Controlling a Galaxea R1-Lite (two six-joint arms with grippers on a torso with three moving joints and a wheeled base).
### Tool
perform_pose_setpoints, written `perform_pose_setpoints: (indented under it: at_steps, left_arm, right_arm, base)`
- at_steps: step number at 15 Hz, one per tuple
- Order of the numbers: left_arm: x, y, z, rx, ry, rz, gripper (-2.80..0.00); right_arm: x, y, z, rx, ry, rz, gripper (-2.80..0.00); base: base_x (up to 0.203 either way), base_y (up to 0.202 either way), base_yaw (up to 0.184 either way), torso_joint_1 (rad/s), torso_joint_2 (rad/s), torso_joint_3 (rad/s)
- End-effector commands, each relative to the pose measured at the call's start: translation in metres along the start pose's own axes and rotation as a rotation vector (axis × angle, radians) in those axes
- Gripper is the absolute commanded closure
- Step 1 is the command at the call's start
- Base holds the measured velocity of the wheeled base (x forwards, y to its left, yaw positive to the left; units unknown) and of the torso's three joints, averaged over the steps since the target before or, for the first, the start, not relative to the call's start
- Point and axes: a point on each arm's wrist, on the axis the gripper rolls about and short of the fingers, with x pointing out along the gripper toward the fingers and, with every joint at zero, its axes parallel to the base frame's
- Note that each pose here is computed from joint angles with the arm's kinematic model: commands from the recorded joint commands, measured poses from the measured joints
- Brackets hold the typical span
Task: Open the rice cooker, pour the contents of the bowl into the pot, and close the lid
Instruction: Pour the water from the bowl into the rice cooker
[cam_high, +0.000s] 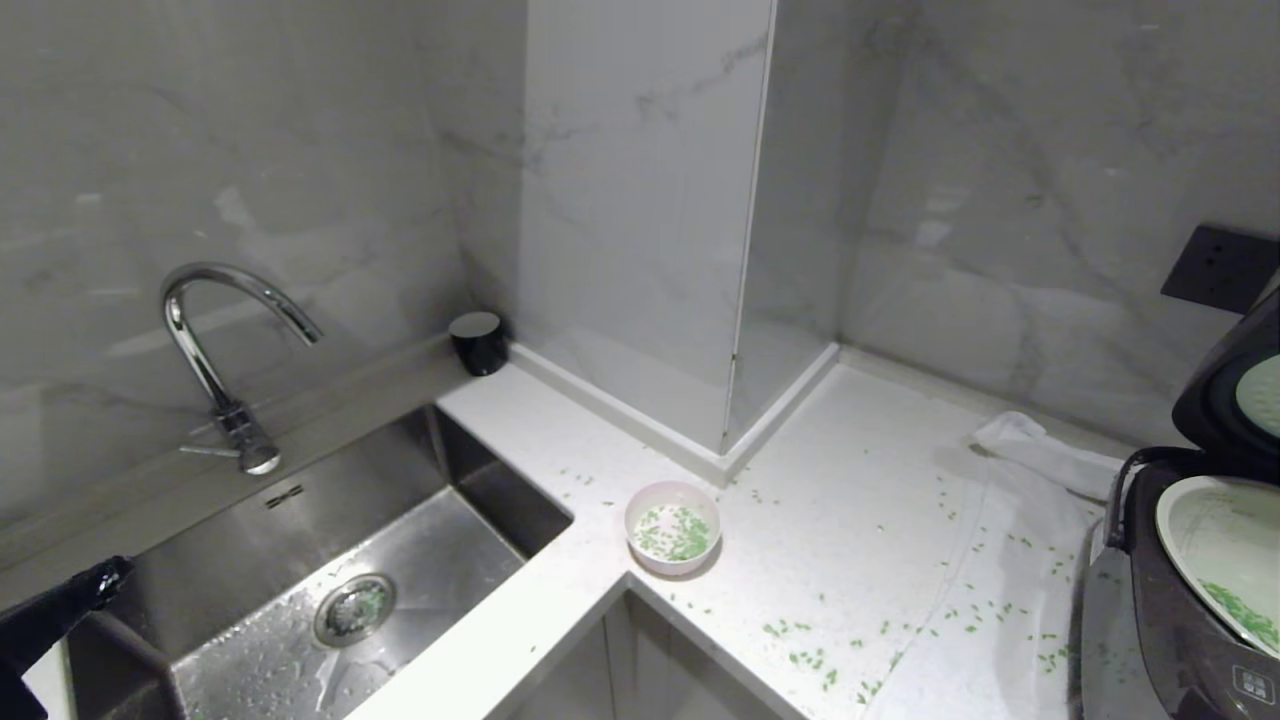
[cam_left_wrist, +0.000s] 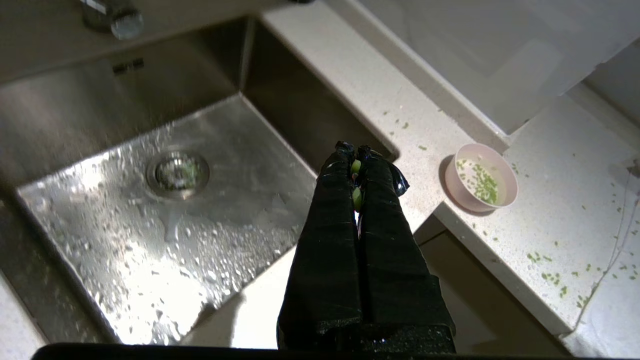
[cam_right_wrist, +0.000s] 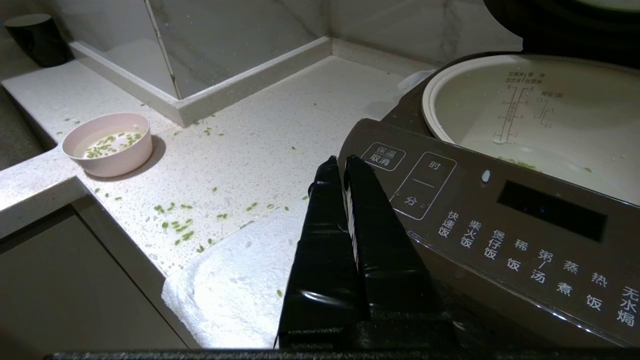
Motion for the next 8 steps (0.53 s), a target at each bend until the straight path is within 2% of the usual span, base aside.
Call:
perform_pose_setpoints:
  at_steps: [1, 5, 8]
  left_arm:
    - [-0.027, -0.004, -0.008, 0.059, -0.118, -0.036, 0.00]
    - [-0.054, -0.002, -0.040, 0.134, -0.176, -0.124, 0.00]
    - [-0.064, 0.001, -0.056, 0.178, -0.163, -0.123, 0.00]
  right_arm:
    - [0.000, 0.000, 0.000, 0.000, 0.003, 0.001, 0.00]
    - [0.000, 0.000, 0.000, 0.001, 0.003, 0.000, 0.00]
    - [0.000, 0.000, 0.000, 0.001, 0.003, 0.001, 0.00]
  base:
    - [0.000, 0.000, 0.000, 0.000, 0.00, 0.000]
    - [0.000, 0.000, 0.000, 0.000, 0.00, 0.000]
    - [0.000, 0.000, 0.000, 0.000, 0.00, 0.000]
